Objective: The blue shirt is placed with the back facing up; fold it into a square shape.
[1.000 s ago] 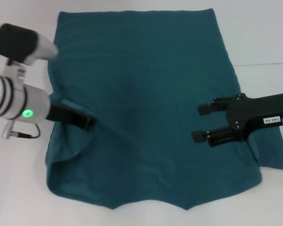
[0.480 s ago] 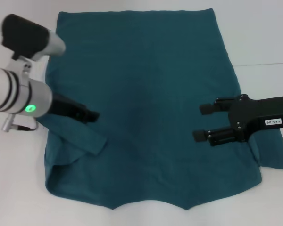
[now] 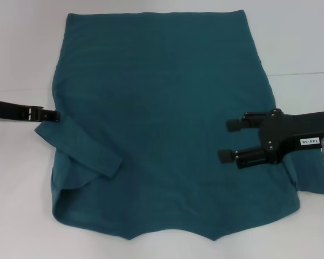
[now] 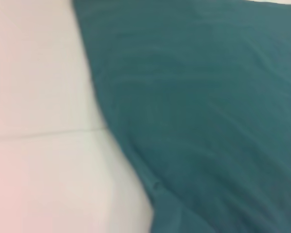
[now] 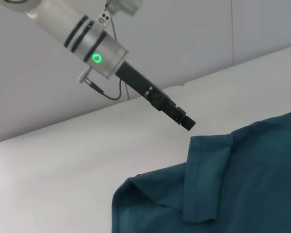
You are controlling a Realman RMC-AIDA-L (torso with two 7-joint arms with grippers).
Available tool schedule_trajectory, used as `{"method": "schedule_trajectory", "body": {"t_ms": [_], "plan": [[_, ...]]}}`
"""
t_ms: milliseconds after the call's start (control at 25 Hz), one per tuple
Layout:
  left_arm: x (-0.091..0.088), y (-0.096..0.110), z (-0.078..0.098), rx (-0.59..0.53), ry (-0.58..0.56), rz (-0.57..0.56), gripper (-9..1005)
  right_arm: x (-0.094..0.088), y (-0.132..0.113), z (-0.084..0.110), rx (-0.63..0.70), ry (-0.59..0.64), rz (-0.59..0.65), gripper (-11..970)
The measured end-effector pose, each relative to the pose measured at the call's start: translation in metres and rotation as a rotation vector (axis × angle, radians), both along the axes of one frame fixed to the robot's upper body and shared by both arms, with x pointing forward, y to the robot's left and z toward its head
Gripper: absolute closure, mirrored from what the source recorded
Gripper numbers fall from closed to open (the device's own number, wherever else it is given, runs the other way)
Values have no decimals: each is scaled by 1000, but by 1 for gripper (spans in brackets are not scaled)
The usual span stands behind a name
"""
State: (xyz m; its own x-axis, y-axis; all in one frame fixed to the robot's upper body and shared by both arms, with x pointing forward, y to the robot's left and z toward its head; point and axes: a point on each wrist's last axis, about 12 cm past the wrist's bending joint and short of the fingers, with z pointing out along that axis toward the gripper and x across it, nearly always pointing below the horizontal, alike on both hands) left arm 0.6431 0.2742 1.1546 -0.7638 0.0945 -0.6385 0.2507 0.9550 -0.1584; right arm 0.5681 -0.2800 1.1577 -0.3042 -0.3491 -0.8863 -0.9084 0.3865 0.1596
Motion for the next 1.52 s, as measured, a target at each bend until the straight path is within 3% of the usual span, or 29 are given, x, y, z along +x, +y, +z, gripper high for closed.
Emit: {"method": "schedule_trajectory", "body": {"t_ms": [280,600,1080,1520], "plan": [[3,14,-24,-92,60,121,176,-1,3,-1,3,-8,12,46],[7,9,-42,-84,25,166,153,-1,8,-1,7,-6,29,47],[8,5,-58,-83,9,210,153,-2,10,0,30,-15,40,47],[8,-4,-63,-115,23,203,152,-3,12,-1,32,-10,49,47]]}}
